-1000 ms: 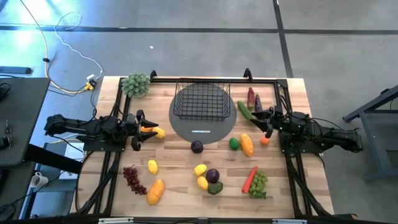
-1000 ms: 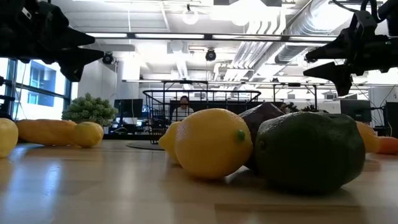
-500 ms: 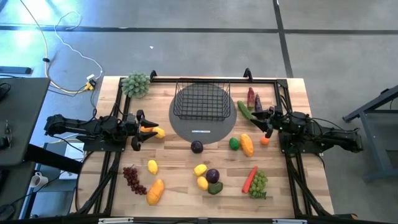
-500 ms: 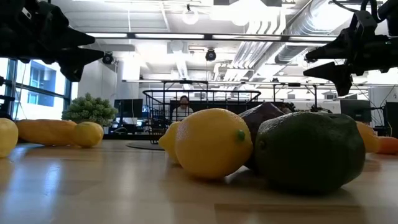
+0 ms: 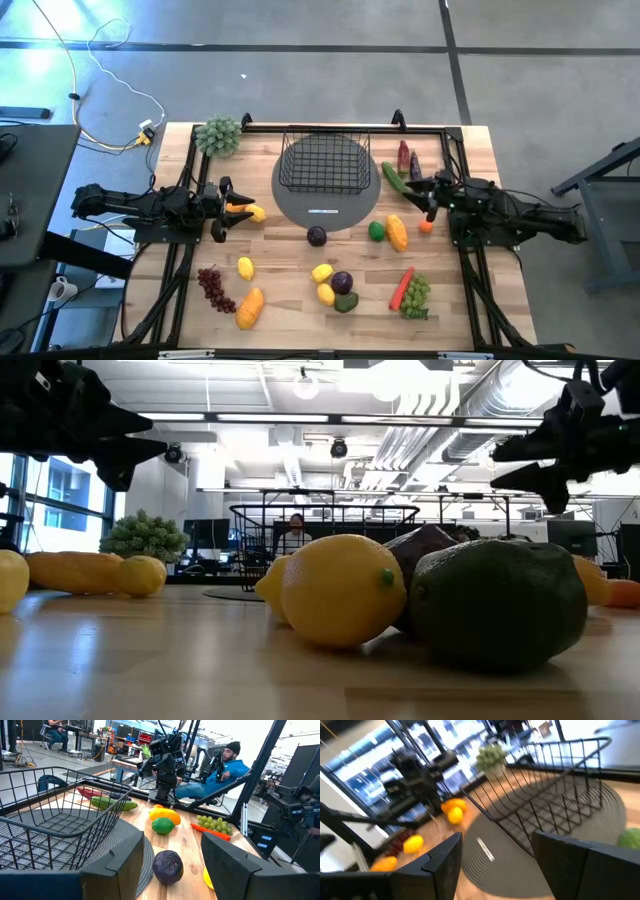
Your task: Build produce basket
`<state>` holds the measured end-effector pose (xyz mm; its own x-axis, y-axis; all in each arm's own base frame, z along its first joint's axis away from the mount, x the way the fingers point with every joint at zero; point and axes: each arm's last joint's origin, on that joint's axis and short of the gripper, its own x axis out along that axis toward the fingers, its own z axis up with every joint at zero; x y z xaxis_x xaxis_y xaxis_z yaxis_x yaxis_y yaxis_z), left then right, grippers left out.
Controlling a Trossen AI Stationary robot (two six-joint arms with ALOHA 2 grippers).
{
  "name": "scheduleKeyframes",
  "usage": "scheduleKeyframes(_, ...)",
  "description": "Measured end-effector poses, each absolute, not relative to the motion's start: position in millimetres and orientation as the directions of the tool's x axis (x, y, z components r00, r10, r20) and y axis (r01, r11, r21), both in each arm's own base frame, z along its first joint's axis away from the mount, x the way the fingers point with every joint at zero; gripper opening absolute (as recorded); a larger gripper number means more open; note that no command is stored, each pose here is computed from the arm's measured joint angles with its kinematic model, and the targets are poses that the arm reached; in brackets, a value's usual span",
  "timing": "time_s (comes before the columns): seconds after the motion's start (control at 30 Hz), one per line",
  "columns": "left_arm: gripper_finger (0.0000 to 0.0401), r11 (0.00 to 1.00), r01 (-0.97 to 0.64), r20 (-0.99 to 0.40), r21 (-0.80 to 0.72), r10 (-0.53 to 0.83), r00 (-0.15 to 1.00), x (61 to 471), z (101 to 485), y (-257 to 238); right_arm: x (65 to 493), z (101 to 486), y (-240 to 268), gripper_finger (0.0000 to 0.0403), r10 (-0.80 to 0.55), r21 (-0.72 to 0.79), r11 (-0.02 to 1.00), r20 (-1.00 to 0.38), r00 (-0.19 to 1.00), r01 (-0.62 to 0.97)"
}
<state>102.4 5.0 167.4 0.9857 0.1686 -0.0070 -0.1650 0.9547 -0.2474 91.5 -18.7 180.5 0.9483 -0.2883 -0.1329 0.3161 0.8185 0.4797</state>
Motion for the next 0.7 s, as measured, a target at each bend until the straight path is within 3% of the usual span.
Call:
scheduleKeyframes(0.3,0.0188,0.955,-0.165,-0.007,-0.247,0.169,0.986,102.3,167.4,5.1,95.4,211.9,-19.1,0.022,-0.262,0.511,0.705,-0.457,0.85,0.492)
scheduleKeyframes(0.7,0.0188,0.955,-0.165,-0.007,-0.247,0.169,0.986,102.4,167.4,5.0,126.1,251.5,-18.0,0.022,-0.081,0.52,0.471,-0.779,0.622,0.713)
